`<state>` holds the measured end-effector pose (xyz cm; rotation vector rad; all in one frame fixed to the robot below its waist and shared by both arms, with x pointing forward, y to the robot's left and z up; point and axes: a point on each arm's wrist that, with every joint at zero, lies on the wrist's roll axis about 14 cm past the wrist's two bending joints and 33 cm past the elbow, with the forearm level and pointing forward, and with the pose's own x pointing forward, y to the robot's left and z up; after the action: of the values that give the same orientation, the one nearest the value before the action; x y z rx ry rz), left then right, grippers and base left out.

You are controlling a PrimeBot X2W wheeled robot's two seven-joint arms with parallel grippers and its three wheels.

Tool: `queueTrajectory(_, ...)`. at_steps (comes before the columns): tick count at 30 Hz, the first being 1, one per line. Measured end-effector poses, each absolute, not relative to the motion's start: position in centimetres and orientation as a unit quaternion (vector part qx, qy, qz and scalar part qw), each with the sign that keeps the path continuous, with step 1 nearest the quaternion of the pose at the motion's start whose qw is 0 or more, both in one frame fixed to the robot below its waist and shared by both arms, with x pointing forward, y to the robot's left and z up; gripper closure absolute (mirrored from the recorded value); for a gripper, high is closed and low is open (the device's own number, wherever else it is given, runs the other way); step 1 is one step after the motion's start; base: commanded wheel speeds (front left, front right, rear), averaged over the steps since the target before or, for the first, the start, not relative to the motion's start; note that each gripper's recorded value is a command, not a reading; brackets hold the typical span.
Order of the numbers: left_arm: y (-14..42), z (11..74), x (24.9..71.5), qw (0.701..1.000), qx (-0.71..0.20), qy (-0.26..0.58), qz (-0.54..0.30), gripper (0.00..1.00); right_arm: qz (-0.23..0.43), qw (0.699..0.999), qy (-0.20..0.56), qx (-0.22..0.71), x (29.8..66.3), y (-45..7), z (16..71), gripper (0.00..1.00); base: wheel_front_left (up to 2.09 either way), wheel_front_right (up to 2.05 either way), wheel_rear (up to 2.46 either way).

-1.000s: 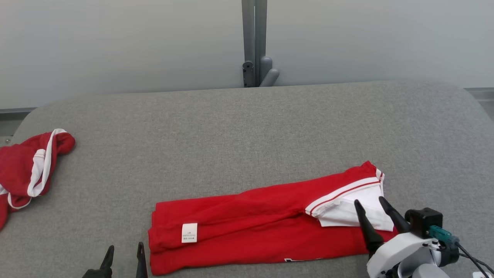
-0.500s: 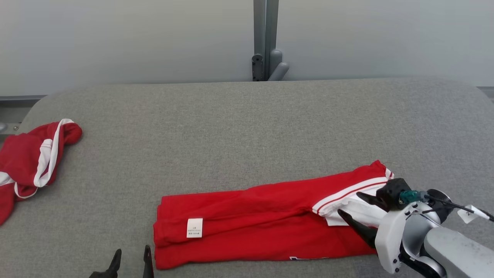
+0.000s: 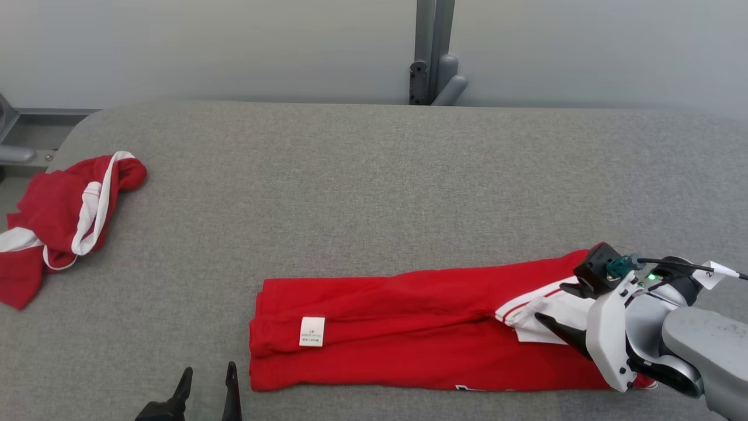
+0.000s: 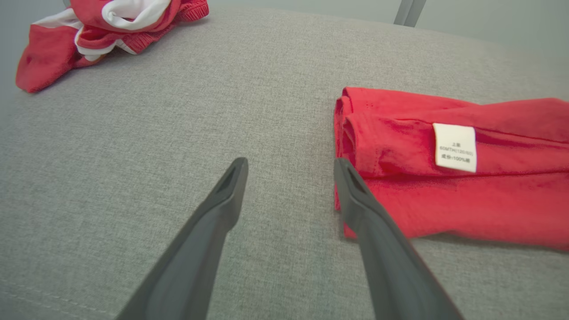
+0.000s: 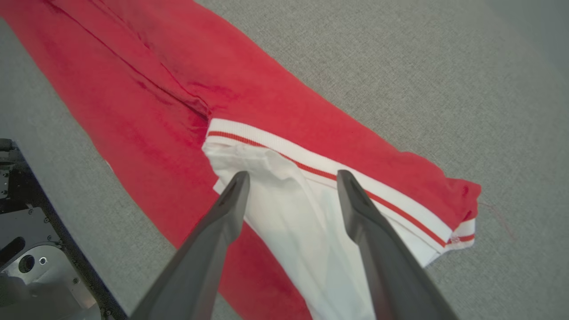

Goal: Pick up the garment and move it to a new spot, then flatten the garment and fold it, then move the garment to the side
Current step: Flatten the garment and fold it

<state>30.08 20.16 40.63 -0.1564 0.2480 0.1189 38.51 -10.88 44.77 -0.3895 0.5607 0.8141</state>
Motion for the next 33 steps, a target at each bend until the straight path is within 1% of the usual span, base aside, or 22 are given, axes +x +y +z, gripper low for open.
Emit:
queueTrajectory(3, 20.5, 40.4, 30.0, 0.987, -0.078, 0.127, 0.065, 0.00, 0.397, 0.853, 0.283, -0.186, 38.6, -10.5, 44.0, 0.00, 0.00, 0.00, 0.00)
queueTrajectory(4, 20.6, 40.4, 30.0, 0.986, -0.078, 0.128, 0.067, 0.00, 0.399, 0.850, 0.288, -0.185, 38.5, -10.4, 43.7, 0.10, 0.00, 0.00, 0.00)
queueTrajectory(5, 20.6, 40.3, 30.0, 0.986, -0.078, 0.129, 0.069, 0.00, 0.401, 0.849, 0.292, -0.181, 38.5, -10.2, 43.6, 0.51, 0.00, 0.00, 0.00)
queueTrajectory(6, 20.6, 40.3, 30.0, 0.986, -0.078, 0.129, 0.069, 0.00, 0.401, 0.849, 0.292, -0.181, 38.5, -10.2, 43.6, 0.80, 0.00, 0.00, 0.00)
queueTrajectory(7, 20.7, 40.3, 30.0, 0.986, -0.080, 0.130, 0.070, 0.00, 0.403, 0.848, 0.294, -0.180, 38.5, -10.1, 43.4, 1.00, 0.00, 0.00, 0.00)
queueTrajectory(12, 20.6, 40.3, 30.4, 0.986, -0.081, 0.129, 0.068, 0.00, 0.414, 0.848, 0.285, -0.169, 38.2, -9.5, 43.8, 1.00, 0.00, 0.00, 0.00)
queueTrajectory(19, 19.4, 40.7, 31.2, 0.988, -0.083, 0.123, 0.048, 0.00, 0.416, 0.861, 0.254, -0.146, 37.2, -9.5, 45.2, 1.00, 0.00, 0.00, 0.00)
queueTrajectory(20, 19.2, 40.8, 31.3, 0.988, -0.083, 0.122, 0.044, 0.00, 0.416, 0.862, 0.256, -0.138, 36.7, -9.5, 45.0, 0.91, 0.00, 0.00, 0.00)
queueTrajectory(21, 19.0, 40.9, 31.4, 0.988, -0.083, 0.121, 0.040, 0.00, 0.416, 0.862, 0.258, -0.131, 36.1, -9.5, 44.8, 0.85, 0.00, 0.00, 0.00)
queueTrajectory(22, 18.9, 40.9, 31.5, 0.989, -0.084, 0.120, 0.038, 0.00, 0.416, 0.862, 0.261, -0.125, 35.6, -9.5, 44.6, 0.87, 0.00, 0.00, 0.00)
queueTrajectory(24, 18.5, 41.0, 31.6, 0.989, -0.085, 0.119, 0.033, 0.00, 0.415, 0.862, 0.269, -0.109, 34.4, -9.5, 44.2, 0.87, 0.00, 0.00, 0.00)
queueTrajectory(25, 18.1, 41.0, 31.8, 0.989, -0.084, 0.119, 0.026, 0.00, 0.414, 0.862, 0.278, -0.093, 33.2, -9.5, 43.8, 0.66, 0.00, 0.00, 0.00)
queueTrajectory(26, 18.0, 41.0, 31.8, 0.989, -0.084, 0.119, 0.023, 0.00, 0.413, 0.861, 0.284, -0.085, 32.6, -9.5, 43.5, 0.53, 0.00, 0.00, 0.00)
queueTrajectory(27, 17.8, 41.0, 31.9, 0.989, -0.084, 0.119, 0.020, 0.00, 0.411, 0.861, 0.290, -0.077, 32.0, -9.6, 43.2, 0.00, 0.00, 0.00, 0.00)
queueTrajectory(33, 16.8, 41.3, 32.6, 0.990, -0.082, 0.115, 0.002, 0.00, 0.392, 0.878, 0.275, -0.009, 30.6, -9.7, 43.3, 0.00, 0.00, 0.00, 0.00)
